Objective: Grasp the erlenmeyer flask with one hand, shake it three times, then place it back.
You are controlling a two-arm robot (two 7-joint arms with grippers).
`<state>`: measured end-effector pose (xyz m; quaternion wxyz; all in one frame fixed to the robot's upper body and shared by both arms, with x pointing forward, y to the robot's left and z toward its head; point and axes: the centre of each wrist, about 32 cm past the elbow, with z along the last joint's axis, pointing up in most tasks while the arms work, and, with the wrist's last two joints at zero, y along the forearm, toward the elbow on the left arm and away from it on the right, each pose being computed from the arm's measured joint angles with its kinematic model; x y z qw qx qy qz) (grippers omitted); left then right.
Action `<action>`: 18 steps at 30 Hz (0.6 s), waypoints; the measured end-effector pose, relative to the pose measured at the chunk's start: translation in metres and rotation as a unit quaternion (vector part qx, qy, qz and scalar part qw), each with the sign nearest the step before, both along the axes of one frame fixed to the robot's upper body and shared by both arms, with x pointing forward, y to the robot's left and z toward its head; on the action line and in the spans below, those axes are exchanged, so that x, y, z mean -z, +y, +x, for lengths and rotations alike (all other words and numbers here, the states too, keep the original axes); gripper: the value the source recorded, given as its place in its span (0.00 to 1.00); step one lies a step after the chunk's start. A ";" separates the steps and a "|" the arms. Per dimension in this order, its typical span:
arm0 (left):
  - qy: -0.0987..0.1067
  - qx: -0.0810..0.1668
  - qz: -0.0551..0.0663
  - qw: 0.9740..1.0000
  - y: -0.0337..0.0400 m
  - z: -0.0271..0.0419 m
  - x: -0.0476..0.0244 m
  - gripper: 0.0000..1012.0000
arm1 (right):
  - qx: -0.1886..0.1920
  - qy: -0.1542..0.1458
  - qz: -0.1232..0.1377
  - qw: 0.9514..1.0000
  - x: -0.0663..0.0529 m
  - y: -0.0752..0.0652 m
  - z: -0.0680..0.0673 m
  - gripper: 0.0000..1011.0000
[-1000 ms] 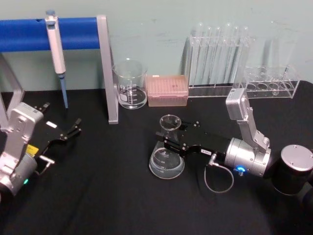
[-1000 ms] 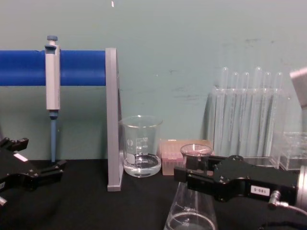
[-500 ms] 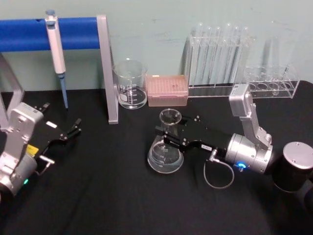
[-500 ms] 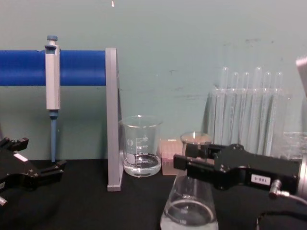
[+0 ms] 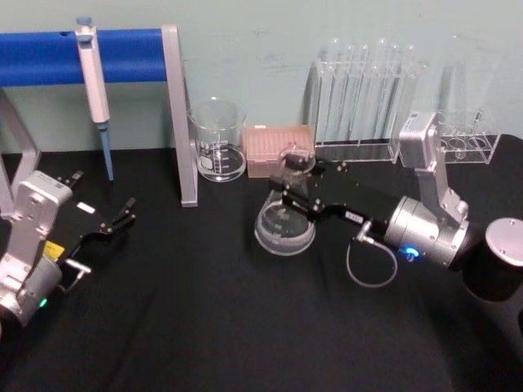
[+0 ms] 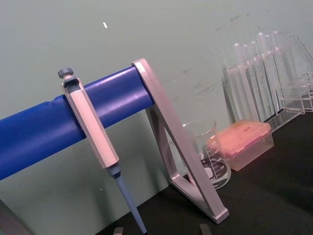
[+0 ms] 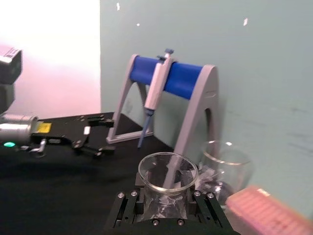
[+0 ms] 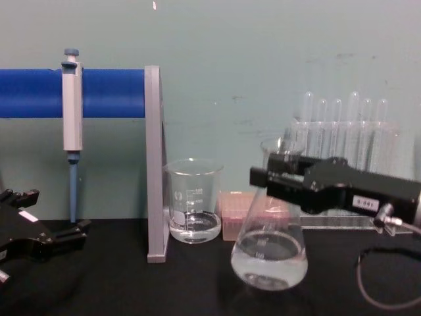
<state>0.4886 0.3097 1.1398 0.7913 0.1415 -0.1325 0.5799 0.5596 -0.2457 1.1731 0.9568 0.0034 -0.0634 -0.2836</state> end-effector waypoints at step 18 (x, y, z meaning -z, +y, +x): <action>0.000 0.000 0.000 1.000 0.0000 0.0000 0.0000 0.99 | 0.054 -0.027 0.009 0.998 -0.024 -0.012 0.009 0.45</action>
